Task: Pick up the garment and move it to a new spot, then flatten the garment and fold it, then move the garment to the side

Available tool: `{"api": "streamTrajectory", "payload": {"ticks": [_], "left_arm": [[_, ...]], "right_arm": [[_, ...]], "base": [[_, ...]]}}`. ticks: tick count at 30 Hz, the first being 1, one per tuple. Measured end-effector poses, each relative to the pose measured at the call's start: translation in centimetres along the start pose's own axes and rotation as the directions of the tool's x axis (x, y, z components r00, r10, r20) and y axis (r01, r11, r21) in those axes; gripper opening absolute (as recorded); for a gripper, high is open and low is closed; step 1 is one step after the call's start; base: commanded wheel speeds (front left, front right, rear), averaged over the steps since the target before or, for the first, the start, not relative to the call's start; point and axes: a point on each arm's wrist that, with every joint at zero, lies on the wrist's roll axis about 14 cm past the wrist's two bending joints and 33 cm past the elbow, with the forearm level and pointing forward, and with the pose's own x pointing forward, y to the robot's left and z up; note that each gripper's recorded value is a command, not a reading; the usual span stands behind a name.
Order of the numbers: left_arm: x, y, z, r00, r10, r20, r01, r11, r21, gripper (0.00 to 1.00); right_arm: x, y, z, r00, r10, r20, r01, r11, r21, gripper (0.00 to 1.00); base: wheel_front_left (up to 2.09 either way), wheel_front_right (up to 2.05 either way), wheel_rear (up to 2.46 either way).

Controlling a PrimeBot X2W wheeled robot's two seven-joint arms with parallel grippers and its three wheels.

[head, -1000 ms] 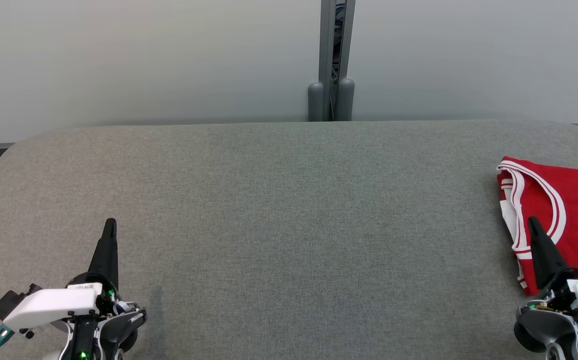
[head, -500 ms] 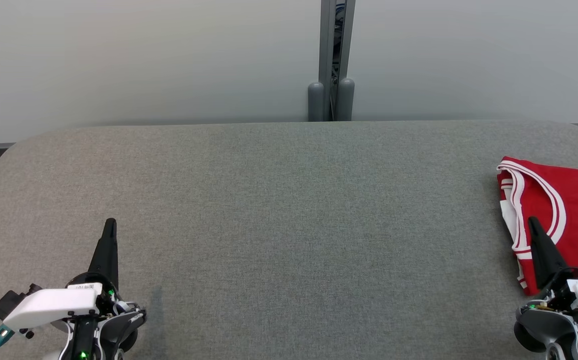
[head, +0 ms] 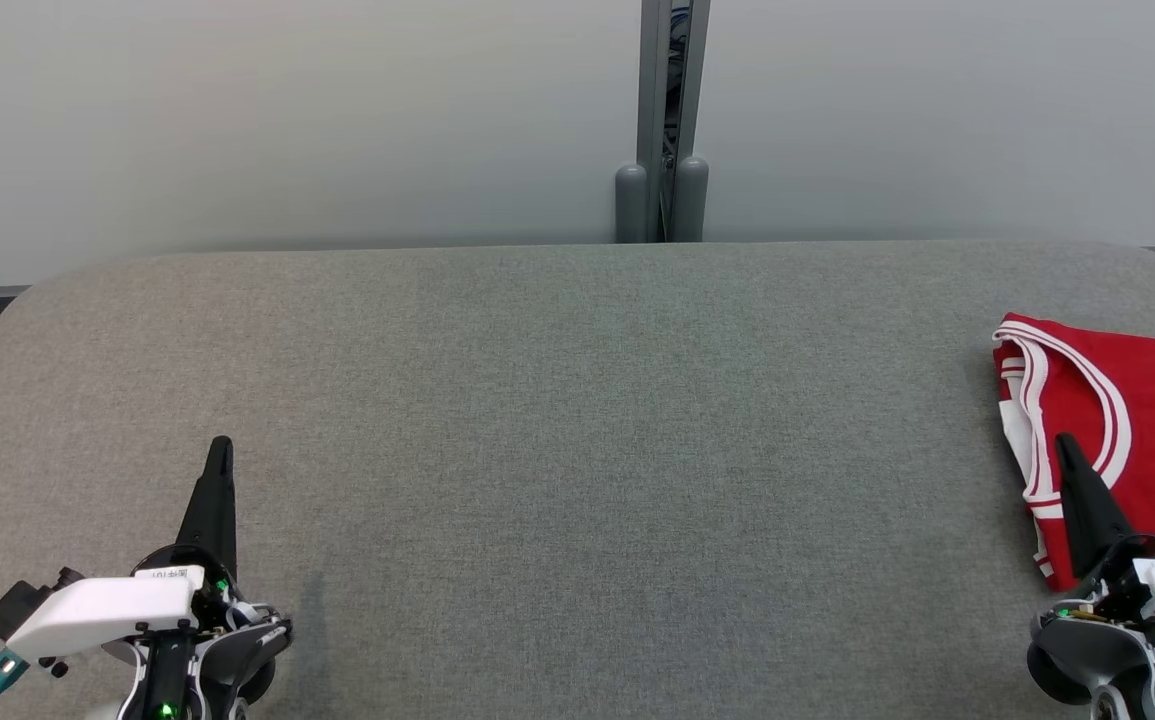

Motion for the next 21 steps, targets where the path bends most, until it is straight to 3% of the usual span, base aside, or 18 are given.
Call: {"api": "streamTrajectory", "payload": {"ticks": [21], "left_arm": [[0.00, 0.00, 0.00, 1.000, 0.000, 0.000, 0.000, 1.000, 0.000, 0.00]], "right_arm": [[0.00, 0.00, 0.00, 1.000, 0.000, 0.000, 0.000, 1.000, 0.000, 0.00]], "base": [[0.00, 0.00, 0.00]]}}
